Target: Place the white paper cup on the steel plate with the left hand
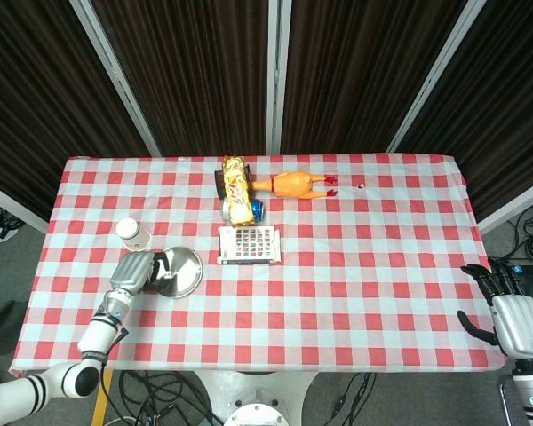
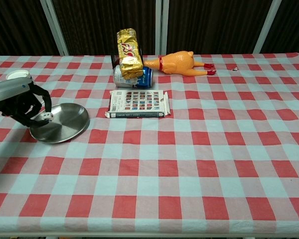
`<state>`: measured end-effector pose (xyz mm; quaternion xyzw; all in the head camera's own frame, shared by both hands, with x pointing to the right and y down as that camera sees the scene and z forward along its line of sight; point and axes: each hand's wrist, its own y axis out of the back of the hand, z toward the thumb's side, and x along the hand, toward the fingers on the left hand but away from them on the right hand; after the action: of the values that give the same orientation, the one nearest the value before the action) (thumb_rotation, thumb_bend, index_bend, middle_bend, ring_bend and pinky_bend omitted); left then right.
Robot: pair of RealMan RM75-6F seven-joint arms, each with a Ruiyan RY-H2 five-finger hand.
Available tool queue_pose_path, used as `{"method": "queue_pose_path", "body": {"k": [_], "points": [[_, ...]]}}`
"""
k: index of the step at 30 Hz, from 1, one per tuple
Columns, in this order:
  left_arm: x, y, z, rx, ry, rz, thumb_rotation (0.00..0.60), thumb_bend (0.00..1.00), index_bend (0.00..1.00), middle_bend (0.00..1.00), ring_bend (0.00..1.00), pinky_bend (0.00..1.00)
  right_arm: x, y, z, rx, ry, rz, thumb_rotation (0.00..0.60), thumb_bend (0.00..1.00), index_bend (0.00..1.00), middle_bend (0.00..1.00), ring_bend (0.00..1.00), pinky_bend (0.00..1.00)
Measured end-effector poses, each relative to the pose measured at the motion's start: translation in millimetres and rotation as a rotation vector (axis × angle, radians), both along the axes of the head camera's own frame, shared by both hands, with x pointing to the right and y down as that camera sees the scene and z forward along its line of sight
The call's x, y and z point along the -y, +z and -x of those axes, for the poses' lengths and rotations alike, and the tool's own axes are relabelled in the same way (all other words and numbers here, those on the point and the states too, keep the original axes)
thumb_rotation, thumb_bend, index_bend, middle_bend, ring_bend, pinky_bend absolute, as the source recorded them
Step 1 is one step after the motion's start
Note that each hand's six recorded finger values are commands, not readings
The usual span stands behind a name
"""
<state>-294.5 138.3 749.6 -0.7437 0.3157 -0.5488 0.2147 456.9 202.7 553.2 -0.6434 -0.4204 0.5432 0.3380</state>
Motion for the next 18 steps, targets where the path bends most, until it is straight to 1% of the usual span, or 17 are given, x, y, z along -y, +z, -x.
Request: {"method": "queue_pose_path", "body": {"k": [4, 6, 7, 10, 11, 14, 16, 18], "points": [[5, 9, -10, 0.026, 0.028, 0.007, 0.600, 0.36, 0.52, 0.77, 0.82, 0.87, -1, -1, -1, -0.001, 0.004, 0.000, 0.600, 0.22, 0.18, 0.17, 0.00, 0.02], [6, 13, -12, 0.044, 0.037, 0.009, 0.600, 0.31, 0.45, 0.76, 0.82, 0.87, -1, -1, -2, -0.001, 0.005, 0.000, 0.600, 0.22, 0.18, 0.17, 0.00, 0.02], [6, 14, -12, 0.052, 0.040, 0.006, 0.600, 0.29, 0.43, 0.75, 0.81, 0.87, -1, -1, -2, -0.001, 0.005, -0.001, 0.600, 0.22, 0.18, 0.17, 0.00, 0.02], [9, 10, -9, 0.075, 0.036, -0.029, 0.600, 0.28, 0.35, 0.72, 0.78, 0.87, -1, -1, -2, -0.003, 0.006, -0.002, 0.600, 0.22, 0.18, 0.17, 0.00, 0.02], [10, 8, -7, 0.083, 0.033, -0.044, 0.600, 0.28, 0.32, 0.69, 0.75, 0.87, -1, -1, -2, -0.002, 0.005, -0.002, 0.600, 0.22, 0.18, 0.17, 0.00, 0.02], [13, -2, 4, 0.110, 0.023, -0.094, 0.600, 0.28, 0.31, 0.63, 0.68, 0.87, -1, -2, -1, -0.001, 0.002, -0.003, 0.600, 0.22, 0.18, 0.17, 0.00, 0.02], [15, -12, 16, 0.126, 0.006, -0.129, 0.600, 0.28, 0.32, 0.61, 0.66, 0.86, -1, -2, -2, -0.002, 0.002, -0.006, 0.600, 0.22, 0.18, 0.17, 0.00, 0.02], [18, -22, 32, 0.136, -0.034, -0.164, 0.600, 0.28, 0.34, 0.59, 0.62, 0.84, -1, -3, -3, -0.005, 0.005, -0.007, 0.600, 0.22, 0.18, 0.17, 0.00, 0.02]]}}
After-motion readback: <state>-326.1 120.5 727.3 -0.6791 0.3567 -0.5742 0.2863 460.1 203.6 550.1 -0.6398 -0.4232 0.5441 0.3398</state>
